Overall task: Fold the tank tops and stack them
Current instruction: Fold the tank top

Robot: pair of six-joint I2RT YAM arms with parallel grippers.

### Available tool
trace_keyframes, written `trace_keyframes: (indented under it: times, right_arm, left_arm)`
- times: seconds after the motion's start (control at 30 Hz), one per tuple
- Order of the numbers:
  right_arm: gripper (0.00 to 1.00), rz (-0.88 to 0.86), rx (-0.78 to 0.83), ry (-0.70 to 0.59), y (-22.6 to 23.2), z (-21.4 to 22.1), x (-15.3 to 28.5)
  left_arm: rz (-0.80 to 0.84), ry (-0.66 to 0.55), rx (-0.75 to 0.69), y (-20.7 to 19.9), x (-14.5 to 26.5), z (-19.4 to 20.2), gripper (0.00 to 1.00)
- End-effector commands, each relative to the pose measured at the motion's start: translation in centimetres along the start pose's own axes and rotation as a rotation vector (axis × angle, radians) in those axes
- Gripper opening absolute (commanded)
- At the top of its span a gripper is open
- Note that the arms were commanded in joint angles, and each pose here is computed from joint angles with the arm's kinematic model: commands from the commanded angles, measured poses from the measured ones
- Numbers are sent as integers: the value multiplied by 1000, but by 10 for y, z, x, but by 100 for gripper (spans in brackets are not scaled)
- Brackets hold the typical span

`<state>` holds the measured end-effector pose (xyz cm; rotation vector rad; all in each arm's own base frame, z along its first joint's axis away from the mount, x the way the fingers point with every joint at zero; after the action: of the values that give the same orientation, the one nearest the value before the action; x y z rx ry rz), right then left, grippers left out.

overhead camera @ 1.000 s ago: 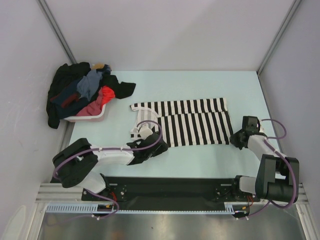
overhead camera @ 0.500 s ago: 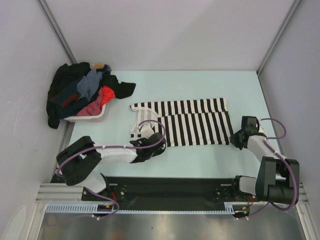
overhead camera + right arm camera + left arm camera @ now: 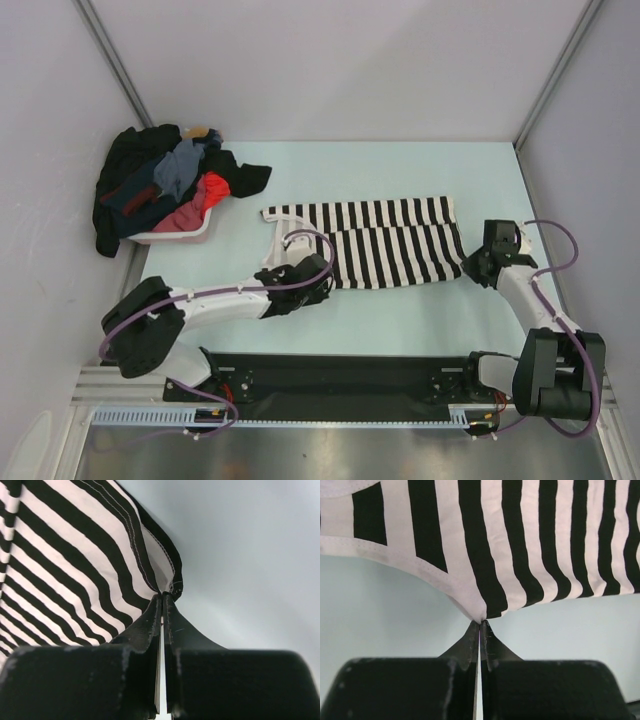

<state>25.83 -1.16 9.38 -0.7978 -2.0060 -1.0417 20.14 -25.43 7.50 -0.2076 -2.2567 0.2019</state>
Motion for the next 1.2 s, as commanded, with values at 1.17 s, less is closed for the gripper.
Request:
trace_keyframes:
  times: [1.17]
  right_arm:
    - [0,3,-8,-3,107,-60,-67]
  left_arm:
    - [31,35,-33,20,-72,-122,0]
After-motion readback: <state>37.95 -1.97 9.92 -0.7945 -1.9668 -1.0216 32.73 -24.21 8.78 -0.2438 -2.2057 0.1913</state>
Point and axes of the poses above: each gripper's point midway between its finger pads, its own x axis back along the fingers, its own y axis along the line the jaws close on, z = x × y, the point moved 4 cm from there along x, back along the fingers, and after that the axes turned 11 degrees about -x, right-handed, at the moved point
